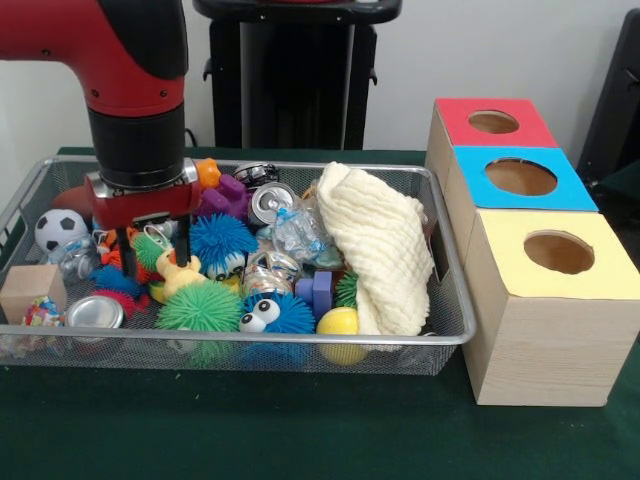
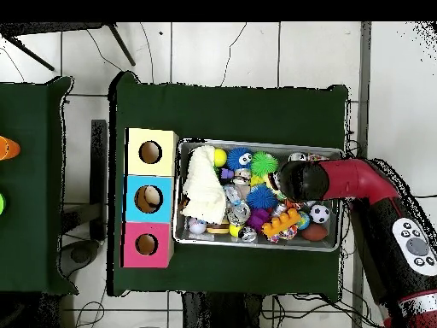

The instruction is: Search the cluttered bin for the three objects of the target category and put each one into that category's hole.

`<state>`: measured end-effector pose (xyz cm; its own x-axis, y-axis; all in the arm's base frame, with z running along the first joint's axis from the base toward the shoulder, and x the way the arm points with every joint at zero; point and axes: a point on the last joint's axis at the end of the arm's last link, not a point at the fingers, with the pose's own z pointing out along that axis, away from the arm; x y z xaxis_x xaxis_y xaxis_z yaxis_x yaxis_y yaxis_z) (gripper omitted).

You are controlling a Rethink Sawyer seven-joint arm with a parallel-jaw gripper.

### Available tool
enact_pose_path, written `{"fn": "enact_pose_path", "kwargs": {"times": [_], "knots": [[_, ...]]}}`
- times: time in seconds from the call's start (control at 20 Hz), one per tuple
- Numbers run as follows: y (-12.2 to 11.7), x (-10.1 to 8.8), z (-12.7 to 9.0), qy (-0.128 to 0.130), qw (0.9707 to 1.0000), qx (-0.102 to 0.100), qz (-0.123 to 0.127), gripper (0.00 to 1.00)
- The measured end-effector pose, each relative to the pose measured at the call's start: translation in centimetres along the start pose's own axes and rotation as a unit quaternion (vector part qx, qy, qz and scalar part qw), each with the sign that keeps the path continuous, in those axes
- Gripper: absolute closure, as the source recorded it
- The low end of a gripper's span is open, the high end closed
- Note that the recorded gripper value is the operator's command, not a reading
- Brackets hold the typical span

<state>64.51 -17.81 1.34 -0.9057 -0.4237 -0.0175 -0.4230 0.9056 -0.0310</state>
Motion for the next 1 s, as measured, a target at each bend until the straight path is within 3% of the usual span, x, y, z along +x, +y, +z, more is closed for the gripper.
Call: {"fn": "enact_pose_path", "kwargs": {"times": [0.45, 1.0], "knots": [[0.1, 0.5, 0.7, 0.003, 0.9999, -0.010, 0.005, 0.00], [2.6, -0.9, 2.5, -0.011, 0.9990, -0.044, -0.002, 0.00]]}}
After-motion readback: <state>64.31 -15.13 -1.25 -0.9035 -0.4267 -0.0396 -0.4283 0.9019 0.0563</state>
